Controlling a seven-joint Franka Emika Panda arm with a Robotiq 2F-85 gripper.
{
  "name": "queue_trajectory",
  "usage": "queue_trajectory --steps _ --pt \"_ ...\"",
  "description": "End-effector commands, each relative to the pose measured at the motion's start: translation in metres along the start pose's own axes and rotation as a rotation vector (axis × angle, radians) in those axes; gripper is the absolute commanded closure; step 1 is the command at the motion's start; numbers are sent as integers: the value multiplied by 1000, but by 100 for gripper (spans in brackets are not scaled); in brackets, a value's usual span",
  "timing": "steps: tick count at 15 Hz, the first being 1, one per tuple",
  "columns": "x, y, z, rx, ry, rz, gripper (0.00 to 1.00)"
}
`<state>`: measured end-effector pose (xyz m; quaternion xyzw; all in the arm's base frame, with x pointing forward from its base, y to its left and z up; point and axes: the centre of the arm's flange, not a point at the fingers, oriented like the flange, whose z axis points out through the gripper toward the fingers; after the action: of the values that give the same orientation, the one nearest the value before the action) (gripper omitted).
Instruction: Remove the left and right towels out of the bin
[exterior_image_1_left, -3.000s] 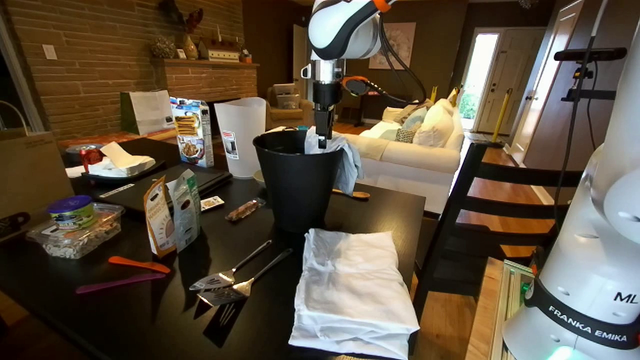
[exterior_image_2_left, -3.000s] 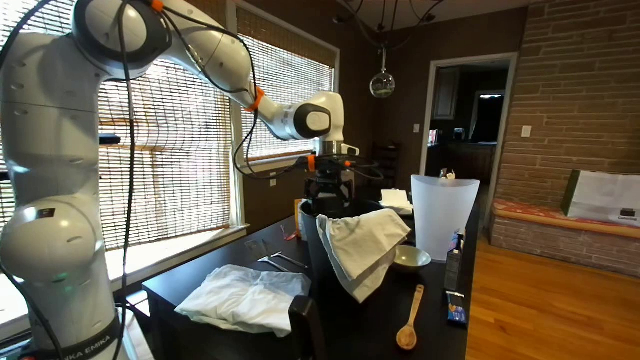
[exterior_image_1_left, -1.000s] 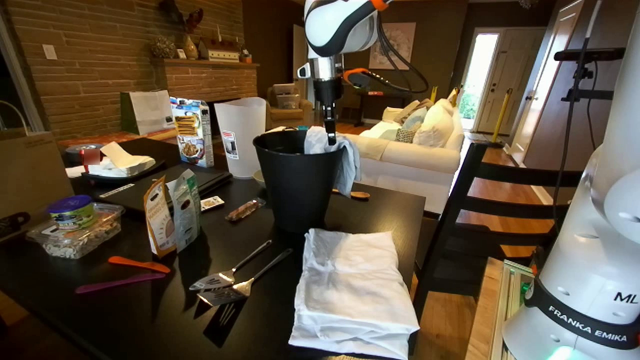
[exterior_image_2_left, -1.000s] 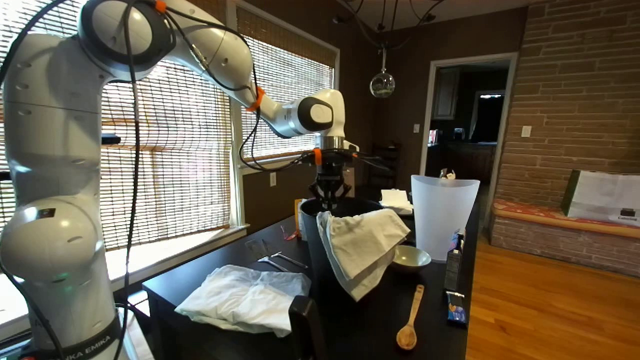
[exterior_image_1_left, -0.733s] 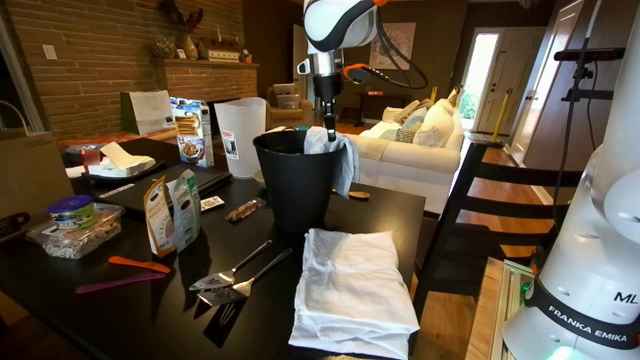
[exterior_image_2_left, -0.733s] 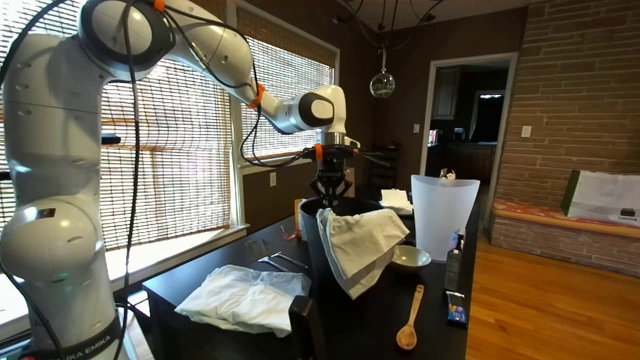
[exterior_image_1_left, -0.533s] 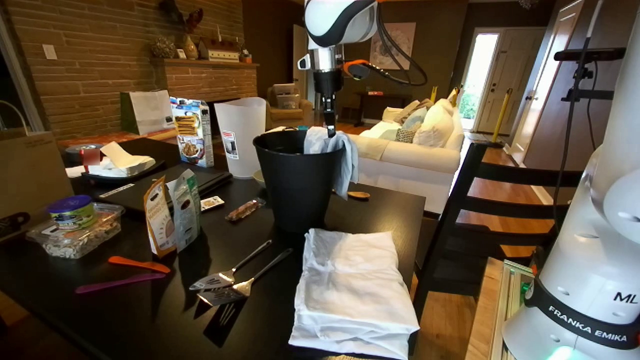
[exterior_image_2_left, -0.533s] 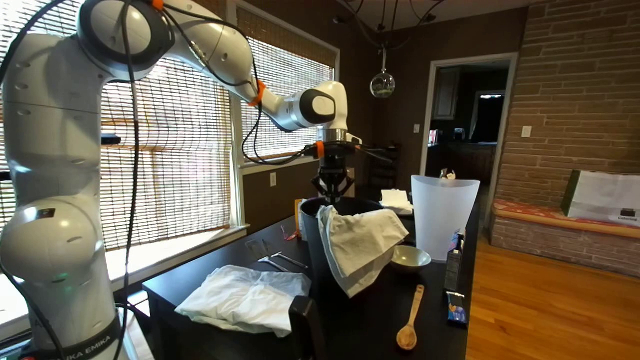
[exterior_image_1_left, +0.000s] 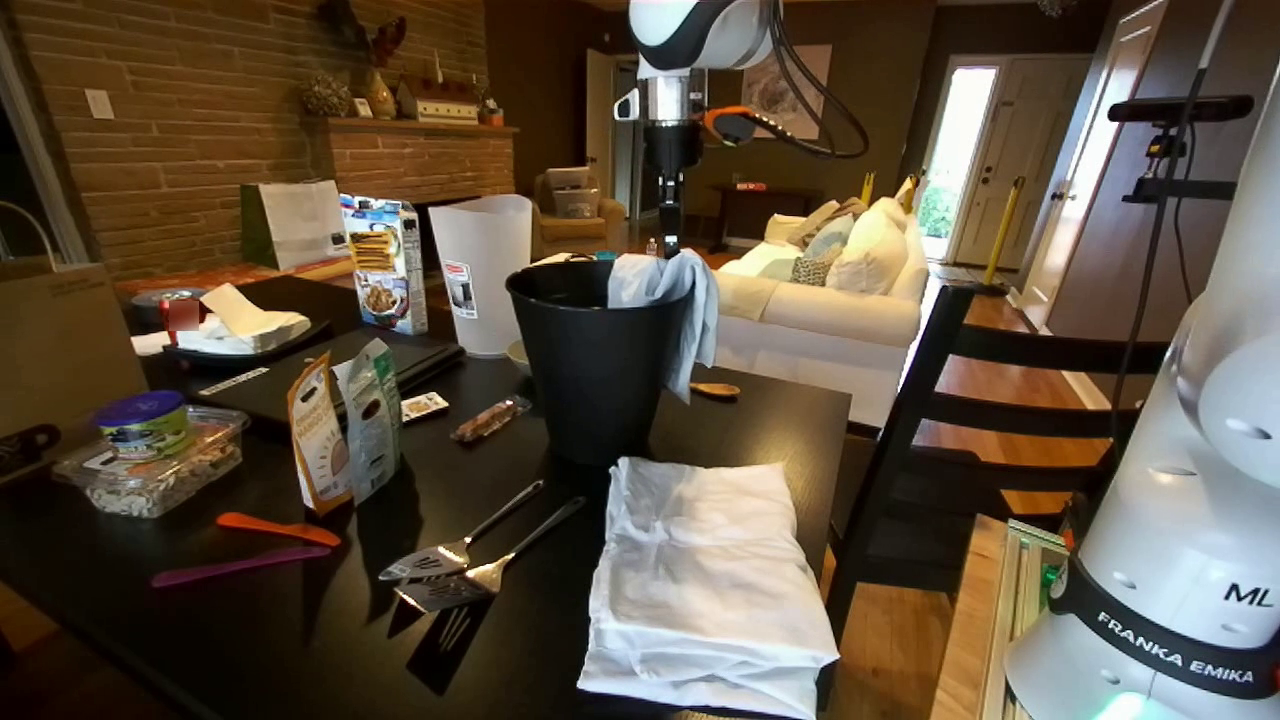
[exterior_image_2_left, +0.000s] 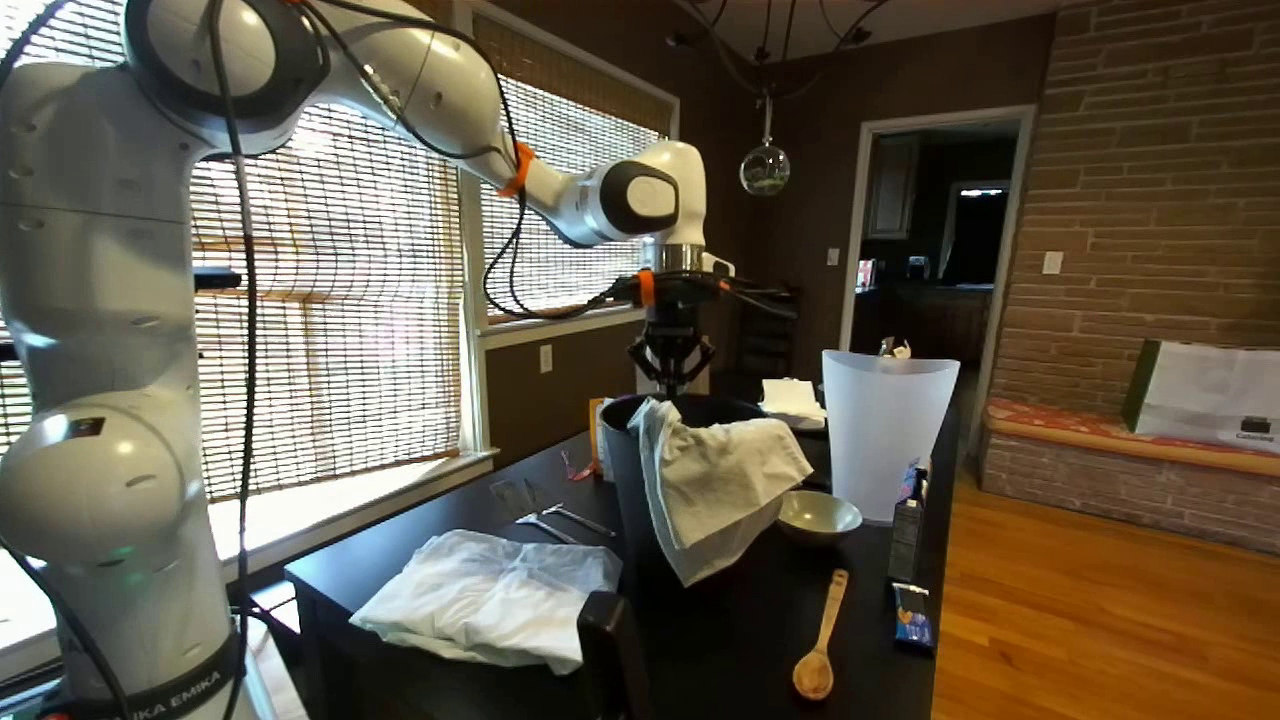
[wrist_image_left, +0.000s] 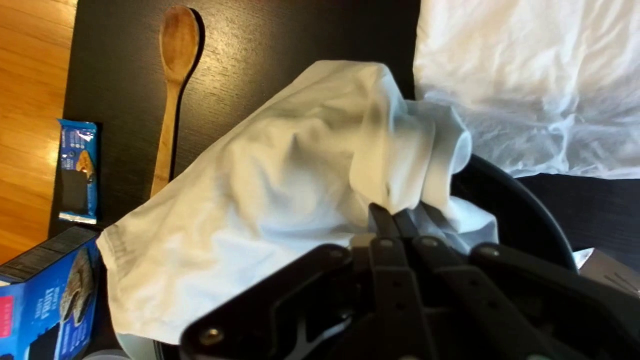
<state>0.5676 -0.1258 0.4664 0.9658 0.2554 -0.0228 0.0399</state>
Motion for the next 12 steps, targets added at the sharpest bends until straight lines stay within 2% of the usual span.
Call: queue_trajectory --steps 1,6,10,11,12 --pt "-23 -1 -6 38 26 -3 100" --pt "-33 3 -9 74 38 23 100" --pt "-42 -3 3 90 -6 13 100" --pt "-44 -3 5 84 -19 6 73" --pt "-44 -4 6 89 -21 16 72"
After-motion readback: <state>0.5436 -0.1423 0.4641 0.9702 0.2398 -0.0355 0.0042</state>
